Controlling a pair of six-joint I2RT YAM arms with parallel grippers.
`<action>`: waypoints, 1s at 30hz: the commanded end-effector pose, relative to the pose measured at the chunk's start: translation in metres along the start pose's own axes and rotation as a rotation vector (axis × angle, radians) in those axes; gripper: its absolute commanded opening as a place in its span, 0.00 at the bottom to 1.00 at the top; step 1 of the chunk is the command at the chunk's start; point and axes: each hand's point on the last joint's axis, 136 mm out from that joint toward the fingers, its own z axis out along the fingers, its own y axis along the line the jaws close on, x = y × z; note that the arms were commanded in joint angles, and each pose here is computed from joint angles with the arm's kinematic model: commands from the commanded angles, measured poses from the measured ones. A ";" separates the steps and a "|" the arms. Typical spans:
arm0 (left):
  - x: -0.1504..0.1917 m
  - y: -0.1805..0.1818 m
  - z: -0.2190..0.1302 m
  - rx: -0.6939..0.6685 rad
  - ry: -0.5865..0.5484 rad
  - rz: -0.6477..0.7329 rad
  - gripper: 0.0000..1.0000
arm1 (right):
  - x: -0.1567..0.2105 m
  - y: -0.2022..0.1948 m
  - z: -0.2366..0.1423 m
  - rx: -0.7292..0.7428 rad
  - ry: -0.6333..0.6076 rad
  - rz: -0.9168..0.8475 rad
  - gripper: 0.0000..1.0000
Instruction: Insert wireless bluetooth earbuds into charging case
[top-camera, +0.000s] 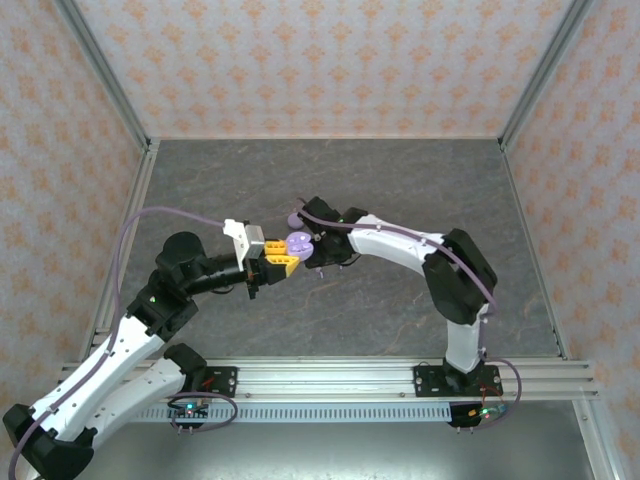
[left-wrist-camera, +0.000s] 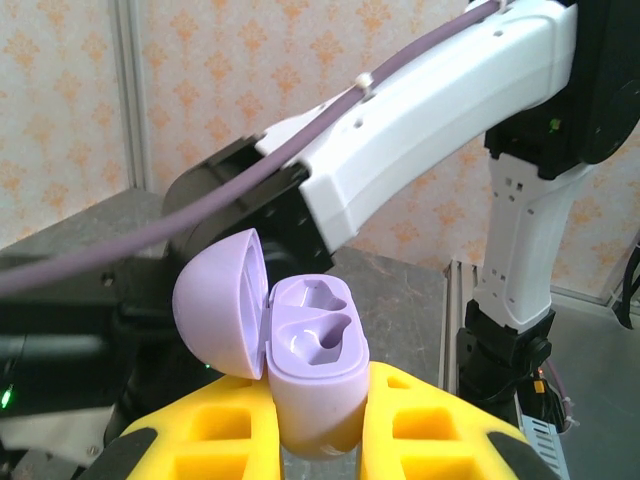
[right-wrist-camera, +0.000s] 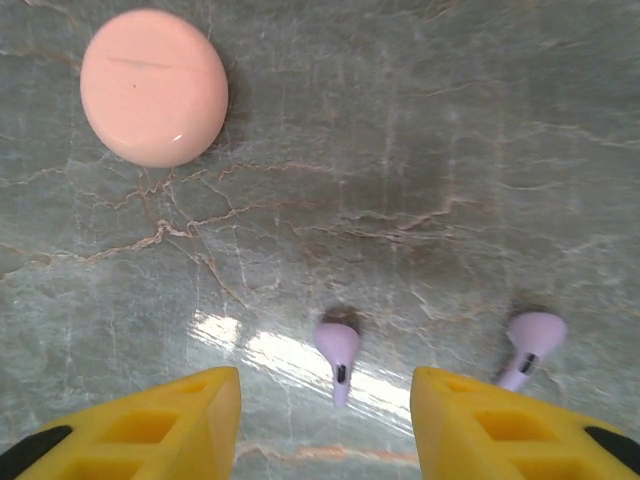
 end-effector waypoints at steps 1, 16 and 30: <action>-0.009 -0.008 -0.001 0.032 -0.037 0.020 0.00 | 0.004 -0.007 0.009 0.070 0.043 0.010 0.46; -0.004 -0.004 0.001 0.021 -0.026 0.020 0.00 | 0.016 -0.005 0.037 0.122 0.125 -0.036 0.36; -0.004 -0.003 0.001 0.015 -0.022 0.020 0.00 | 0.024 -0.011 0.047 0.161 0.147 -0.047 0.32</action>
